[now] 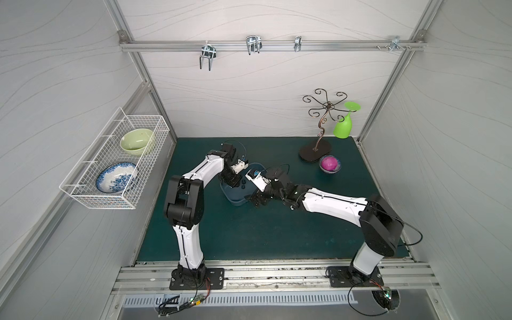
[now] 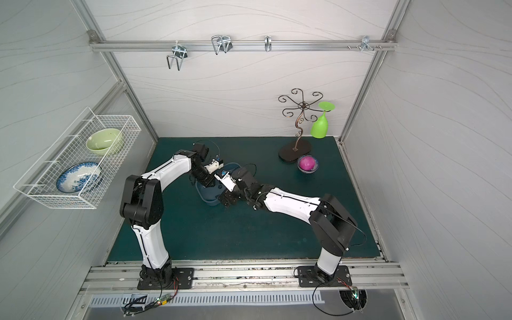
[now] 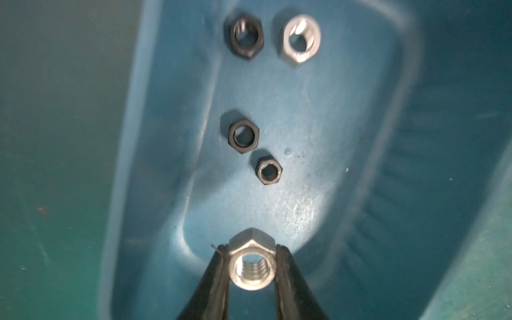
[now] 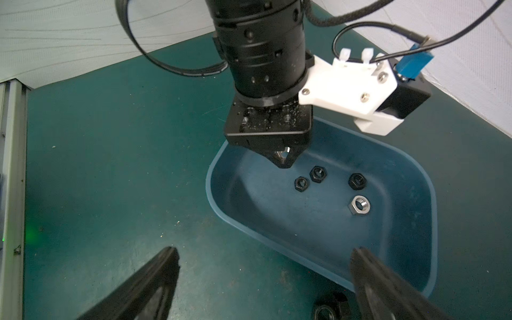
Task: Put the nuts on the desktop into the storage box
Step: Place the nut in the storage box.
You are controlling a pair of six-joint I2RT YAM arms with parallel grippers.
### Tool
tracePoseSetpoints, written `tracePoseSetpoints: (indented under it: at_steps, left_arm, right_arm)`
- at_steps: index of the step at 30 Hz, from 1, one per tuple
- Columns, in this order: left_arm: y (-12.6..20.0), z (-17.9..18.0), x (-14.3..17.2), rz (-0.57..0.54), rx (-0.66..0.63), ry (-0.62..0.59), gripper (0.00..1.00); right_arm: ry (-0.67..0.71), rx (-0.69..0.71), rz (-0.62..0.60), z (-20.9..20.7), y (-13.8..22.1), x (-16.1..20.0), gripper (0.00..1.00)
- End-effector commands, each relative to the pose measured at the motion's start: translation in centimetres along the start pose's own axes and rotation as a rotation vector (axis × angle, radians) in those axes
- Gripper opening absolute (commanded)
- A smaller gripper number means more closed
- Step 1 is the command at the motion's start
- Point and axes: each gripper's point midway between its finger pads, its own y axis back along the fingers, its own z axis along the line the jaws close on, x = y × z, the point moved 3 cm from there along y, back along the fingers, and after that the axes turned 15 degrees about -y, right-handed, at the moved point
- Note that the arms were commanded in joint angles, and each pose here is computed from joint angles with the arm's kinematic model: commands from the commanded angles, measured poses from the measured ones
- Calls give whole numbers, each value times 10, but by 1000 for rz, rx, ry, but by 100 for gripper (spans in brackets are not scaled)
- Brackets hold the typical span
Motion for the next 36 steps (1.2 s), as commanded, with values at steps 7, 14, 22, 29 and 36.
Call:
tracePoseSetpoints:
  at_steps: [7, 14, 22, 29, 36]
  left_arm:
    - [-20, 13, -1, -23, -56, 20, 25]
    - [-34, 14, 0, -17, -49, 45, 27]
    - [-38, 17, 0, -6, -48, 43, 29]
    - [-36, 17, -1, -6, -49, 46, 34]
    - [-23, 18, -6, -29, -70, 37, 42]
  right_arm:
    - [-18, -29, -4, 10, -14, 2, 99]
    - [-14, -22, 21, 11, -20, 9, 99]
    - [-4, -14, 32, 11, -17, 8, 99]
    - [6, -9, 29, 10, -12, 6, 99]
    - [15, -4, 33, 10, -10, 6, 99]
